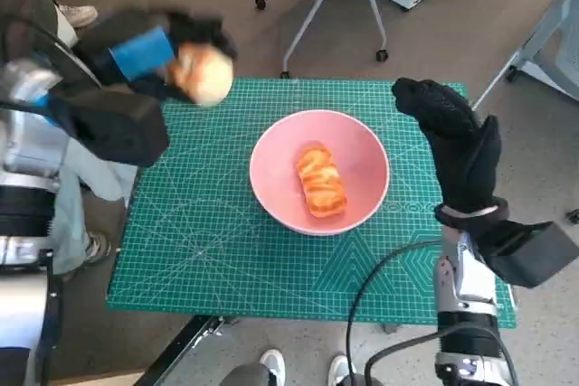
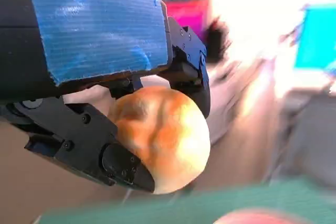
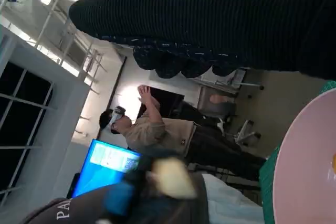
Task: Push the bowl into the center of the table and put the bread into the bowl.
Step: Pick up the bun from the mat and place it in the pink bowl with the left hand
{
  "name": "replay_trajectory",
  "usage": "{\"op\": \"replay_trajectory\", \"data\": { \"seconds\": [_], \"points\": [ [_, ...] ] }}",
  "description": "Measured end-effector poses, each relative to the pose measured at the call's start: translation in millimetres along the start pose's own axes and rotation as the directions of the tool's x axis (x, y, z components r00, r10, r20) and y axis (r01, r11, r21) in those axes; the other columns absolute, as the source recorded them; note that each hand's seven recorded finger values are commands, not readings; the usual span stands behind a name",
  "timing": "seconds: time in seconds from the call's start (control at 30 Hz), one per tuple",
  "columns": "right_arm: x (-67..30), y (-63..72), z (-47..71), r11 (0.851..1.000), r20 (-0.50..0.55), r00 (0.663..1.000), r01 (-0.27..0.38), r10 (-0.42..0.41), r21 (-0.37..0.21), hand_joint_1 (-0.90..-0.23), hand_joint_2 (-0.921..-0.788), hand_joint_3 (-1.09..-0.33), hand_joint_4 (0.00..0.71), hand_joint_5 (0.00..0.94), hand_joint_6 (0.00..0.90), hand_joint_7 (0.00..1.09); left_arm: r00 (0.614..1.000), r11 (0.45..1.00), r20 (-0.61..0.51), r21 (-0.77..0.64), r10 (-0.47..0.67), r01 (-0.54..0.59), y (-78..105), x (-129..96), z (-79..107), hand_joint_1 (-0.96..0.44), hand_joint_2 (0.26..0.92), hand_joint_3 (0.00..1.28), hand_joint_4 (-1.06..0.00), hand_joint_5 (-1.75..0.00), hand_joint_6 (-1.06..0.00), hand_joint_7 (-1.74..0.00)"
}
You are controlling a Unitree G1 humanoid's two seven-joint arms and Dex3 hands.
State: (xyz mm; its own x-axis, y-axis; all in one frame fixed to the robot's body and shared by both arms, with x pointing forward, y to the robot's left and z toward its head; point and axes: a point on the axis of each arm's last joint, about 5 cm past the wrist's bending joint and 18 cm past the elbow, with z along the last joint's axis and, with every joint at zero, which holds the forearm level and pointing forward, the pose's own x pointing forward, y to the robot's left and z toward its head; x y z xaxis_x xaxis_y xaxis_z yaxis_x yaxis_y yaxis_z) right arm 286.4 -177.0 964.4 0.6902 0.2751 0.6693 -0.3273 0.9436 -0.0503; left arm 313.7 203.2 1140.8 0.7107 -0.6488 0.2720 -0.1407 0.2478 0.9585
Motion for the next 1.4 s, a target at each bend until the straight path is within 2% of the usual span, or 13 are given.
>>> {"op": "replay_trajectory", "data": {
  "seconds": [0.27, 0.53, 0.6, 0.73, 0.77, 0.8, 0.83, 0.87, 0.9, 0.93, 1.07, 1.13, 1.4],
  "points": [
    [0.0, -0.1, 0.0, 1.0, 0.0, 1.0, -0.002, 0.002, 0.001, -0.702, -0.921, -0.807, 0.172, 0.002, 0.012, 0.54, 0.987, 1.0, 0.162, -0.02, 0.002, 0.002, -18.6, 17.9, 26.5, 0.0, 0.88, 0.05, -0.81, -1.07, -0.72, -1.04],
    [-0.4, -1.1, 0.3, 1.0, 0.006, 1.0, -0.001, 0.001, 0.009, -0.7, -0.921, -0.809, 0.172, 0.001, 0.013, 0.54, 0.959, 0.985, 0.236, -0.036, -0.157, 0.17, -45.3, 40.6, 38.8, 0.0, 0.914, 0.03, -0.77, -1.04, -0.67, -1.16],
    [-0.5, -1.4, 0.5, 1.0, 0.008, 1.0, 0.0, 0.0, 0.01, -0.7, -0.921, -0.809, 0.172, 0.001, 0.013, 0.54, 0.955, 0.979, 0.233, -0.04, -0.184, 0.199, -50.4, 44.7, 38.8, 0.0, 0.917, 0.05, -0.73, -1.04, -0.65, -1.22],
    [-1.5, -3.0, 1.5, 1.0, 0.014, 1.0, 0.007, -0.007, 0.011, -0.7, -0.921, -0.808, 0.172, 0.002, 0.014, 0.54, 0.947, 0.966, 0.212, -0.05, -0.24, 0.255, -61.7, 53.0, 38.4, 0.0, 0.92, 0.14, -0.58, -1.18, -0.58, -1.3],
    [-1.6, -3.4, 1.9, 1.0, 0.016, 1.0, 0.009, -0.009, 0.011, -0.699, -0.921, -0.807, 0.173, 0.002, 0.014, 0.53, 0.946, 0.962, 0.205, -0.057, -0.251, 0.267, -64.5, 54.3, 37.8, -0.07, 0.92, 0.16, -0.53, -1.09, -0.56, -1.33],
    [-1.8, -3.9, 2.3, 1.0, 0.018, 1.0, 0.01, -0.01, 0.01, -0.697, -0.921, -0.807, 0.173, 0.002, 0.015, 0.53, 0.945, 0.958, 0.198, -0.063, -0.261, 0.278, -67.3, 55.6, 37.4, -0.17, 0.921, 0.18, -0.55, -0.83, -0.54, -1.36],
    [-1.9, -4.3, 2.6, 1.0, 0.019, 1.0, 0.011, -0.011, 0.009, -0.697, -0.921, -0.807, 0.173, 0.002, 0.015, 0.53, 0.943, 0.955, 0.19, -0.066, -0.273, 0.29, -70.5, 56.7, 36.9, -0.13, 0.897, 0.17, -0.54, -0.7, -0.51, -1.21],
    [-2.1, -4.7, 3.0, 1.0, 0.019, 1.0, 0.012, -0.012, 0.008, -0.696, -0.921, -0.807, 0.174, 0.002, 0.016, 0.53, 0.941, 0.951, 0.181, -0.067, -0.285, 0.301, -73.7, 57.5, 36.3, -0.07, 0.873, 0.14, -0.56, -0.47, -0.52, -0.88],
    [-2.3, -5.2, 3.4, 1.0, 0.021, 1.0, 0.013, -0.013, 0.006, -0.695, -0.921, -0.807, 0.174, 0.002, 0.016, 0.53, 0.938, 0.946, 0.172, -0.068, -0.3, 0.316, -77.5, 58.3, 35.6, -0.06, 0.866, 0.12, -0.55, -0.38, -0.52, -0.73],
    [-2.5, -5.5, 3.7, 1.0, 0.022, 1.0, 0.013, -0.013, 0.004, -0.694, -0.921, -0.807, 0.174, 0.002, 0.017, 0.53, 0.935, 0.942, 0.164, -0.069, -0.313, 0.327, -80.5, 58.7, 34.9, -0.02, 0.855, 0.07, -0.52, -0.19, -0.53, -0.41],
    [-3.6, -7.0, 4.4, 1.0, 0.021, 1.0, 0.016, -0.016, -0.001, -0.695, -0.921, -0.808, 0.175, 0.002, 0.019, 0.53, 0.918, 0.919, 0.128, -0.075, -0.376, 0.387, -94.3, 59.3, 32.1, -0.03, 0.841, 0.03, -0.42, -0.05, -0.49, -0.13],
    [-4.4, -7.9, 4.6, 1.0, 0.019, 1.0, 0.018, -0.018, -0.004, -0.695, -0.921, -0.808, 0.176, 0.002, 0.02, 0.53, 0.91, 0.91, 0.117, -0.08, -0.397, 0.407, -99.0, 59.5, 31.7, -0.06, 0.836, 0.02, -0.37, -0.03, -0.46, -0.07],
    [-5.0, -8.5, 5.3, 1.0, 0.02, 0.999, 0.025, -0.025, -0.009, -0.694, -0.921, -0.808, 0.177, 0.003, 0.025, 0.52, 0.907, 0.905, 0.134, -0.106, -0.398, 0.413, -99.5, 58.9, 30.8, -0.33, 0.837, 0.01, -0.25, 0.0, -0.39, 0.0]
  ]
}}
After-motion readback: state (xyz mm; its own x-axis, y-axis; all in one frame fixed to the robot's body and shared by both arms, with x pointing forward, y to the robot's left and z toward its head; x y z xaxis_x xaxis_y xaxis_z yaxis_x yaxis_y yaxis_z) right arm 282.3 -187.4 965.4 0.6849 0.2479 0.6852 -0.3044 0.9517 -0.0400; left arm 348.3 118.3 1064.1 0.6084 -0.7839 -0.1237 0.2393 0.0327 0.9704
